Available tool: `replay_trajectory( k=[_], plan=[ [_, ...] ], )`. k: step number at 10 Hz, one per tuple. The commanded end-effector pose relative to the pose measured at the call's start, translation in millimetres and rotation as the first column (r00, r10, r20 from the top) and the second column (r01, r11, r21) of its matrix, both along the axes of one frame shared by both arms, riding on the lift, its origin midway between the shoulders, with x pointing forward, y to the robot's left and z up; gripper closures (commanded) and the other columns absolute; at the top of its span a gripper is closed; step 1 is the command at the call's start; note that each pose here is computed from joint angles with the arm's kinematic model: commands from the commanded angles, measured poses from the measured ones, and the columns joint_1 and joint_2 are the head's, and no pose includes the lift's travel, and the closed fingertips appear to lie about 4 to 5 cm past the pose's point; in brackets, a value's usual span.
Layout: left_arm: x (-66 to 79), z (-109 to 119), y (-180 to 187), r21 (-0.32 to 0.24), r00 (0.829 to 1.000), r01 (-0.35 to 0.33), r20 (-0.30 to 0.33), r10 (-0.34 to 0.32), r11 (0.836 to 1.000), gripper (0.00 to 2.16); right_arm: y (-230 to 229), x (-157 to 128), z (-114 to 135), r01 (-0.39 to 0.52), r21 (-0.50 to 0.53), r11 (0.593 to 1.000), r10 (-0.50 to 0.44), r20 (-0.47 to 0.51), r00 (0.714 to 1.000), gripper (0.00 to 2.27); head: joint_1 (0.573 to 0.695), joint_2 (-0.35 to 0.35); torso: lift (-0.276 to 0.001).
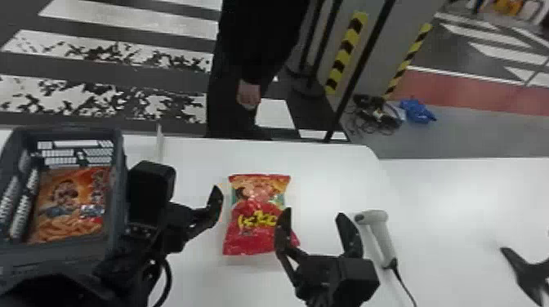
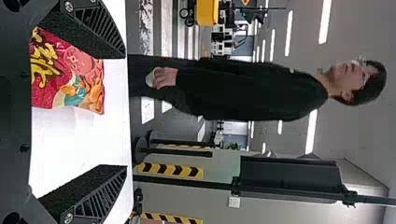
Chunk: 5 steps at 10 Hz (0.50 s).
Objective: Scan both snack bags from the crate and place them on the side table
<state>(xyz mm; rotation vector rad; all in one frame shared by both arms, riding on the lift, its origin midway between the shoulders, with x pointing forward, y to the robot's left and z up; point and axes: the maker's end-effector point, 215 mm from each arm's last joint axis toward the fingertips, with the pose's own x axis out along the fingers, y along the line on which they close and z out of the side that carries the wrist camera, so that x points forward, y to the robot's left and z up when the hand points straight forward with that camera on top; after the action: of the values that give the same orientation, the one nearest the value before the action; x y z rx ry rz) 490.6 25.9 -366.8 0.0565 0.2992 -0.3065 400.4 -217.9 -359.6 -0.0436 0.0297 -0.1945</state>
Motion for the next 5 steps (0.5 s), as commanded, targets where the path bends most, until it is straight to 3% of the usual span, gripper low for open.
replay_trajectory(
  k=[1, 3, 5],
  plan=[
    [-2.4, -3.5, 42.8, 0.030, 0.998, -0.065, 0.001, 0.065, 0.997, 0.02, 0.9, 2.2, -0.4, -0.002, 0.003, 1.000, 0.002, 0.001, 1.000, 0.08, 0.695, -0.244, -0.098],
    [-5.8, 10.7, 88.0, 0.028, 0.988, -0.151, 0.027, 0.150, 0.988, 0.02, 1.5, 5.6, 1.1, -0.003, 0.007, 1.000, 0.003, 0.006, 1.000, 0.08, 0.695, -0.191, -0.098],
    [-14.5, 27.8, 113.5, 0.001, 0.985, -0.162, 0.066, 0.162, 0.987, 0.02, 4.2, 9.6, 1.2, -0.017, 0.027, 0.999, 0.017, 0.004, 1.000, 0.08, 0.695, -0.130, -0.098]
  ],
)
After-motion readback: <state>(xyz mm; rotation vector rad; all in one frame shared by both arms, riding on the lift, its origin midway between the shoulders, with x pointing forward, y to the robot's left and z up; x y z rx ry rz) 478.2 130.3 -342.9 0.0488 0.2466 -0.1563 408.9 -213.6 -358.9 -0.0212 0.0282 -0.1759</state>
